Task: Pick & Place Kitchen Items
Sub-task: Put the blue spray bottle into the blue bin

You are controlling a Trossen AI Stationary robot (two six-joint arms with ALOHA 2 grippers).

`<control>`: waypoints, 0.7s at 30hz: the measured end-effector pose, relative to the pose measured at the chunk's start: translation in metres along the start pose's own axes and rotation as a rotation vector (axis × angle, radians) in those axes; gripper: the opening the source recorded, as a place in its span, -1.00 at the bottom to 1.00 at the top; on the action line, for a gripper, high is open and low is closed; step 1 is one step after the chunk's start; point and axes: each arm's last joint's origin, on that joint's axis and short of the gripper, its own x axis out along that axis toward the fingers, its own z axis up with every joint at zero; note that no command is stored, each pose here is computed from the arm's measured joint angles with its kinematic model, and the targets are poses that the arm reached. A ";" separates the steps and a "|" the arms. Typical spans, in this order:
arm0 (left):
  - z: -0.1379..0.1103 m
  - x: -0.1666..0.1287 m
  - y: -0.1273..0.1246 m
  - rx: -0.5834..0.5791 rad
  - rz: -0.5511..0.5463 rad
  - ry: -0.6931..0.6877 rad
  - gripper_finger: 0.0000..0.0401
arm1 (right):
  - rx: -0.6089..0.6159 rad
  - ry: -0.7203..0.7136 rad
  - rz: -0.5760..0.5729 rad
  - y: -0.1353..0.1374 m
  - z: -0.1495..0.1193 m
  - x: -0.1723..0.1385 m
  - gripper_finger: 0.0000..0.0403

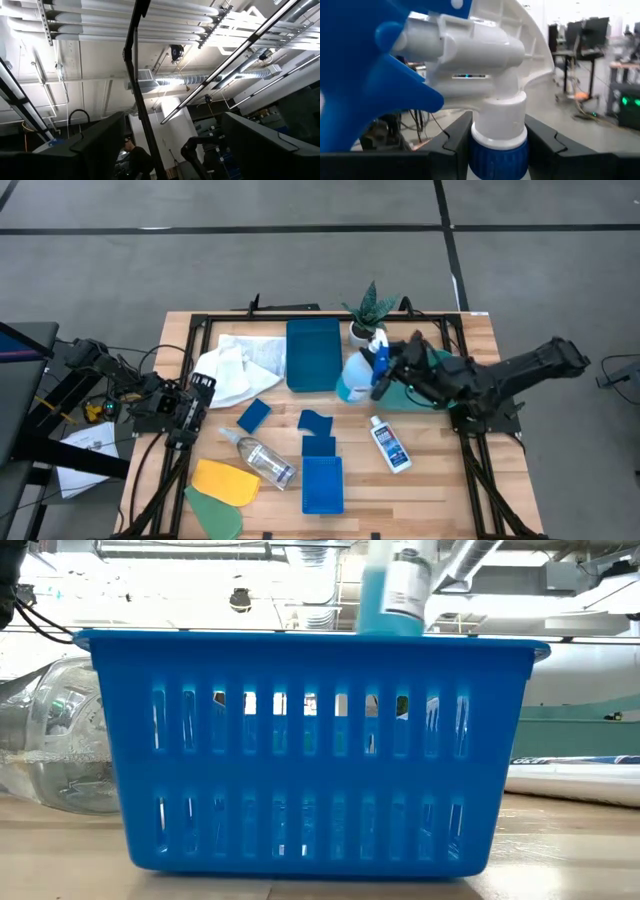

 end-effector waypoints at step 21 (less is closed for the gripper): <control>0.000 0.000 0.000 0.000 0.000 0.000 0.63 | -0.089 0.009 0.192 -0.003 -0.008 0.140 -0.36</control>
